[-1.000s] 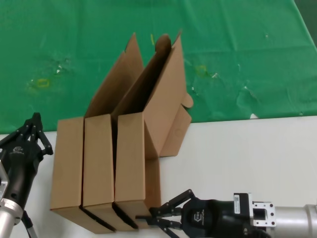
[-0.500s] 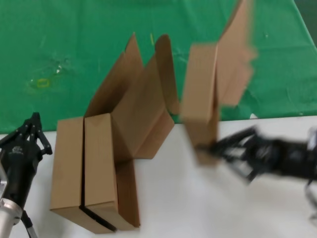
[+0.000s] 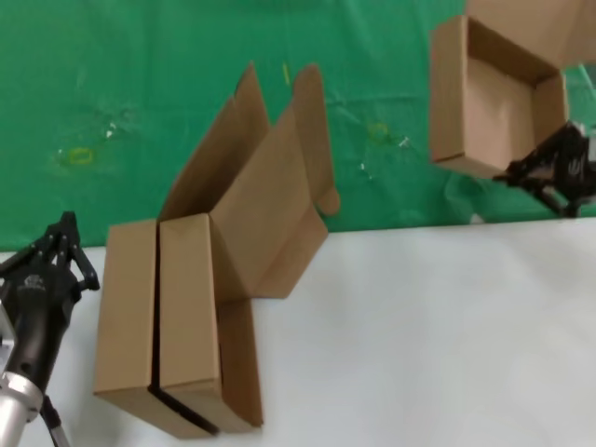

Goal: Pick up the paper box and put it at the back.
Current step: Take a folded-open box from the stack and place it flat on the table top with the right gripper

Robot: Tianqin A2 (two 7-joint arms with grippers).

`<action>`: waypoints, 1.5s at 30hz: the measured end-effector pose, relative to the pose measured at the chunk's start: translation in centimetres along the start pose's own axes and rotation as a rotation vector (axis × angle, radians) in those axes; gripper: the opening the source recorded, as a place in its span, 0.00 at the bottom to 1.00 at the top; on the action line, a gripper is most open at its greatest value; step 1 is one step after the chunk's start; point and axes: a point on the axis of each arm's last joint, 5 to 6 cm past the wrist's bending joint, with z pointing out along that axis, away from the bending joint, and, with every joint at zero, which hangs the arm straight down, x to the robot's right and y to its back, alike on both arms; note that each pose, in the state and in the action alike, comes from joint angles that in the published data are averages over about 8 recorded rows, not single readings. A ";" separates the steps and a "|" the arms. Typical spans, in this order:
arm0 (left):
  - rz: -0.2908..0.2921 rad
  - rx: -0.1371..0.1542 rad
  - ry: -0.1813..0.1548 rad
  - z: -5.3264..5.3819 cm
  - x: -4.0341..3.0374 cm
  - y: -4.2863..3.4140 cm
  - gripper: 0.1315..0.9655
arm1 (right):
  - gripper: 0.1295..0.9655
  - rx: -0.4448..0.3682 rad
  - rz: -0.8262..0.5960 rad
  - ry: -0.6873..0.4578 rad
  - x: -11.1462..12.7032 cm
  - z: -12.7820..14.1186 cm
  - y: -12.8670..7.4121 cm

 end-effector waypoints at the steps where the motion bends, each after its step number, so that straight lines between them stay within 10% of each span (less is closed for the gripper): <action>1: 0.000 0.000 0.000 0.0 0.00 0.00 0.02 | 0.02 -0.045 -0.028 -0.007 1.0 0.3 -0.2; 15: 0.000 0.000 0.000 0.0 0.00 0.00 0.02 | 0.02 -0.482 -0.194 -0.119 9.0 8.7 -3.8; 45: 0.000 0.000 0.000 0.0 0.00 0.00 0.02 | 0.02 -0.479 -0.170 -0.104 8.7 12.6 -4.7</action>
